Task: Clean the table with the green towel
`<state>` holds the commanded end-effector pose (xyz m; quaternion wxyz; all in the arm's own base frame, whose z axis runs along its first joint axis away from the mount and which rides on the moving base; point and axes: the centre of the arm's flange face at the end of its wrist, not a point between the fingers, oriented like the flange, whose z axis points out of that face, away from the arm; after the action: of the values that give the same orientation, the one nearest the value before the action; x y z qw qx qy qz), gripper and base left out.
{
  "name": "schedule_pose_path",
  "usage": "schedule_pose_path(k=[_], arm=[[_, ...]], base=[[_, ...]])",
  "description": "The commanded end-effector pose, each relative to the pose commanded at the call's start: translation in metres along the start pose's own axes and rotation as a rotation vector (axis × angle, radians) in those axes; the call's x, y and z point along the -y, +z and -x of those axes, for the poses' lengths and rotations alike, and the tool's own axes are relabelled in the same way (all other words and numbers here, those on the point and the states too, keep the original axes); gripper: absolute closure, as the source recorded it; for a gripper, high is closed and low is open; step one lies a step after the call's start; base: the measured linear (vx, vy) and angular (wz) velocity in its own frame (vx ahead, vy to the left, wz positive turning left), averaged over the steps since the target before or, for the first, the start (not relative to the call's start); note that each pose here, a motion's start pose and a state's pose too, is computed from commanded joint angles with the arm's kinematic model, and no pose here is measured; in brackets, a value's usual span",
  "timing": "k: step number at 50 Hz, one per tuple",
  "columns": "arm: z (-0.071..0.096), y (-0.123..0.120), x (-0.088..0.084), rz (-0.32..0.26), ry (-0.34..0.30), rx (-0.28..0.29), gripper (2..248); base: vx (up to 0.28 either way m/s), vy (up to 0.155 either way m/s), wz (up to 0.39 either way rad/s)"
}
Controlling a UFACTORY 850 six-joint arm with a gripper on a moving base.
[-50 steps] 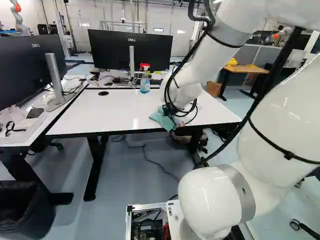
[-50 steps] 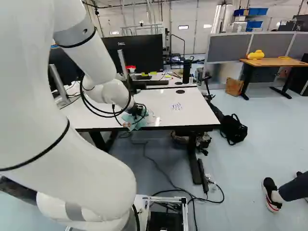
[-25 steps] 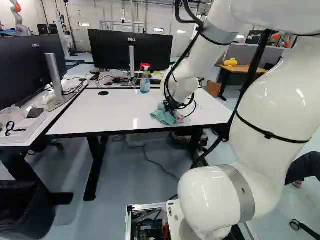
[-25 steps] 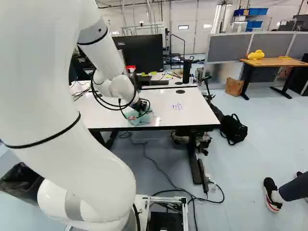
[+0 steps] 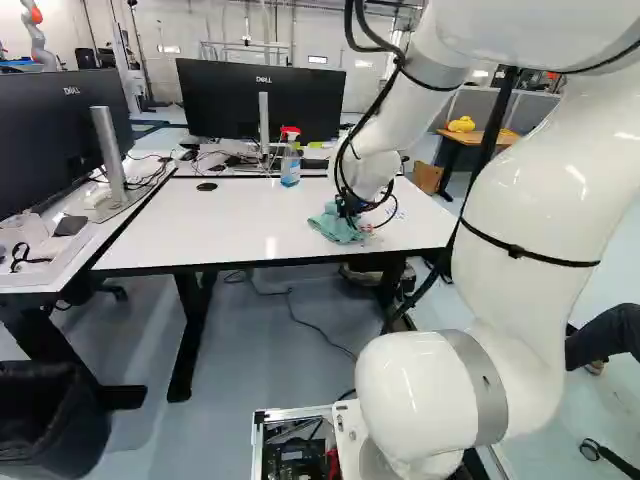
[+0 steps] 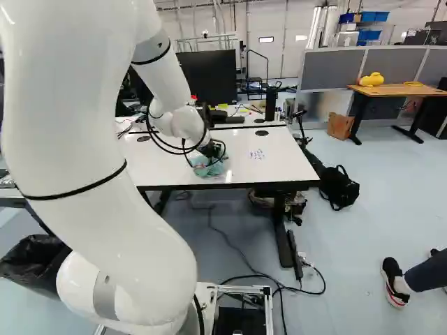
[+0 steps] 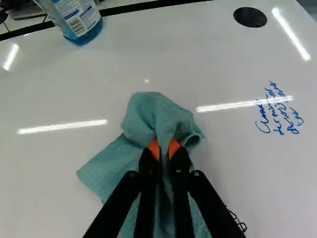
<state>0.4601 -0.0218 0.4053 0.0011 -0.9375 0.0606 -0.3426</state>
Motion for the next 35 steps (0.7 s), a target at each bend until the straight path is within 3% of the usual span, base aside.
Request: schedule_pose_path(k=[16, 35], arm=[[0.015, -0.014, -0.021, 0.029, 0.035, 0.003, 210], [0.043, -0.037, -0.035, 0.050, 0.059, 0.005, 210]], base=[[0.000, 0.000, 0.000], [0.000, 0.000, 0.000]])
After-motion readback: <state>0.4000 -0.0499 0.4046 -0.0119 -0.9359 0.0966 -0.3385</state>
